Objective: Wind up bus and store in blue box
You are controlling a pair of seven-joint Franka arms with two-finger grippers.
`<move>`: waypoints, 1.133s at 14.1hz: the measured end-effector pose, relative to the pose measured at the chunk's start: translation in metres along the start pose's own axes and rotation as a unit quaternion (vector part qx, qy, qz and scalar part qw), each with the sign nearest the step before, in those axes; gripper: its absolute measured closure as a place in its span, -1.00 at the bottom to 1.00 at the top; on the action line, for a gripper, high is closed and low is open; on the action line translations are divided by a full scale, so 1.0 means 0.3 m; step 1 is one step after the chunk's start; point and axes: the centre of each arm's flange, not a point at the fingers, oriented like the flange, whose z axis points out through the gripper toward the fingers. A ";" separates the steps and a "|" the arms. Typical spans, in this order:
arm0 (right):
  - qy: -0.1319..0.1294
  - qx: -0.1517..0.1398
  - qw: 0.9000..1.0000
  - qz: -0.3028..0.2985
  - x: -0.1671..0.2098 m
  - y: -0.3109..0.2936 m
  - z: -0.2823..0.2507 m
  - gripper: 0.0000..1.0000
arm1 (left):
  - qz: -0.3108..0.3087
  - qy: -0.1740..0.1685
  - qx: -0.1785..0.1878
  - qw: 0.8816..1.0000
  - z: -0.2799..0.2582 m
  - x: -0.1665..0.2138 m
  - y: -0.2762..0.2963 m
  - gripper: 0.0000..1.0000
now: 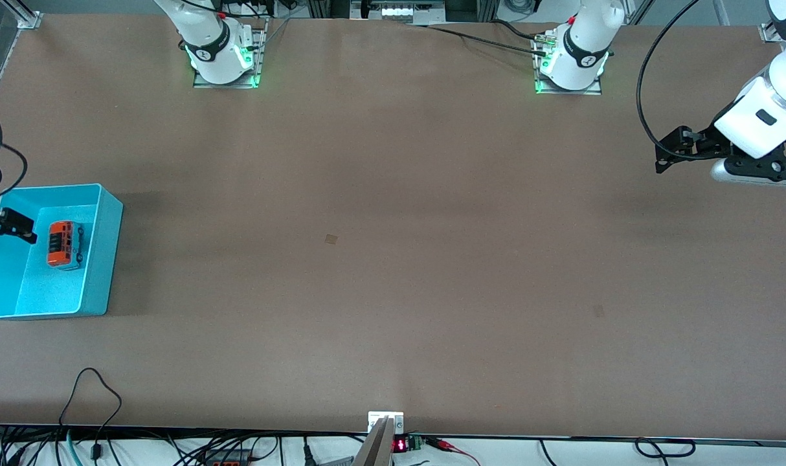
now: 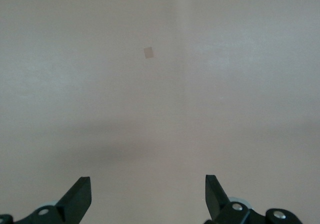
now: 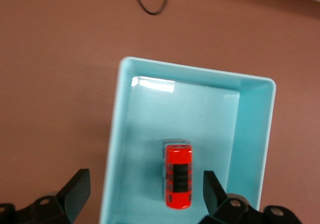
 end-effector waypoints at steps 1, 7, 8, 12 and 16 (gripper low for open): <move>-0.006 0.004 1.000 -0.009 0.014 -0.056 -0.072 -1.00 | 0.000 0.000 0.000 1.000 0.000 0.000 0.000 -1.00; -0.060 0.029 0.997 0.041 0.083 -0.419 -0.521 -1.00 | 0.001 0.000 0.000 1.000 0.000 0.000 0.002 -1.00; -0.064 0.029 0.997 0.044 0.082 -0.472 -0.585 -1.00 | 0.001 0.000 0.000 1.000 0.000 0.000 0.002 -1.00; -0.071 0.024 0.994 0.075 0.052 -0.604 -0.720 -1.00 | 0.001 0.001 0.000 1.000 -0.003 0.000 0.005 -1.00; -0.075 0.025 0.994 0.078 0.051 -0.616 -0.720 -1.00 | 0.001 0.001 0.000 1.000 -0.004 0.000 0.007 -1.00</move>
